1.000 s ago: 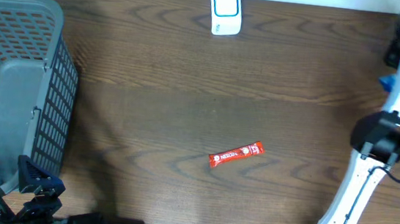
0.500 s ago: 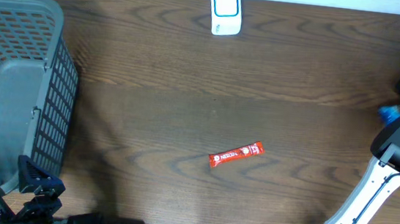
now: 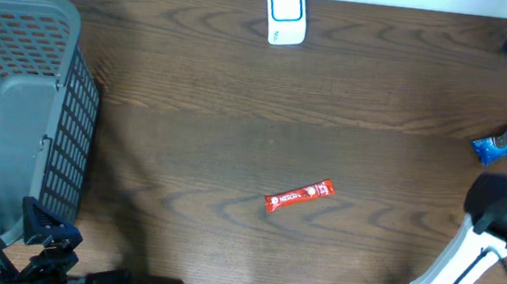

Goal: Scan the item barcode
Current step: 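Move the right gripper over the red Nescafe stick and grasp it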

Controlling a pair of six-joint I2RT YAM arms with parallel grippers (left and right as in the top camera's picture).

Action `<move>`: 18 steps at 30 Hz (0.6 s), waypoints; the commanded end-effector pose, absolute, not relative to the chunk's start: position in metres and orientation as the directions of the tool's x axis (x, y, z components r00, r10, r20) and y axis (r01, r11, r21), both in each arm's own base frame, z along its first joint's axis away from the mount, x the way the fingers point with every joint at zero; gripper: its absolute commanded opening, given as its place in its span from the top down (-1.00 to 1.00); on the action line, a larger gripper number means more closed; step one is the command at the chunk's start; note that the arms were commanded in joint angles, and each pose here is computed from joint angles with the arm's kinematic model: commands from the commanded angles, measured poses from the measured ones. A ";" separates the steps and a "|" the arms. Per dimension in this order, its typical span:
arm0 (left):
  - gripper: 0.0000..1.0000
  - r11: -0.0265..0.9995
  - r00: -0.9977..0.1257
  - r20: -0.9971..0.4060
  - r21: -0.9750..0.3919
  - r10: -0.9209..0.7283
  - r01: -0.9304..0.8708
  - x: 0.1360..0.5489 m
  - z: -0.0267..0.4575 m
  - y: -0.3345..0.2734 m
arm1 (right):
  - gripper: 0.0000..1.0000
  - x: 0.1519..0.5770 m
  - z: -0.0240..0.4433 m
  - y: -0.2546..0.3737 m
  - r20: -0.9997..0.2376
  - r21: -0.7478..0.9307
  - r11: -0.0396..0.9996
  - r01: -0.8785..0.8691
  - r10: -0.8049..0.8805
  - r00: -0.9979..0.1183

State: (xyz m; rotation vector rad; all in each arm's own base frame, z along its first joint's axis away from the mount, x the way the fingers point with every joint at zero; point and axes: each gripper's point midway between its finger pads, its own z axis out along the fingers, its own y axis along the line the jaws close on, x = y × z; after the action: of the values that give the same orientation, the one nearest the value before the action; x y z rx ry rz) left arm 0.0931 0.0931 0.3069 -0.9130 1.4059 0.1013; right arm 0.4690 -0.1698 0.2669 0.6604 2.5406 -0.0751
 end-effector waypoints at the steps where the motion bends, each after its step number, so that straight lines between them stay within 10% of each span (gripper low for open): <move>1: -0.96 0.675 0.214 -0.877 -0.470 -0.431 -0.568 0.092 0.308 0.093 | -0.98 0.458 0.311 -0.078 -0.533 0.088 0.988 0.123 0.151 -0.832; 5: -0.96 0.675 0.214 -0.877 -0.471 -0.431 -0.568 0.092 0.308 0.093 | -0.99 0.428 0.310 0.003 -0.468 0.083 0.970 -0.230 -0.166 -0.868; 18: -0.96 0.675 0.214 -0.877 -0.471 -0.431 -0.568 0.092 0.308 0.093 | -0.81 0.373 0.242 0.169 -0.248 0.190 0.788 -0.586 -0.539 -0.805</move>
State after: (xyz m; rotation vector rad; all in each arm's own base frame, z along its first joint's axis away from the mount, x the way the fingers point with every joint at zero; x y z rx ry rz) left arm 0.0931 0.0930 0.3068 -0.9128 1.4065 0.1011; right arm 0.3911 0.1362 0.2565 -0.7209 2.7830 0.3369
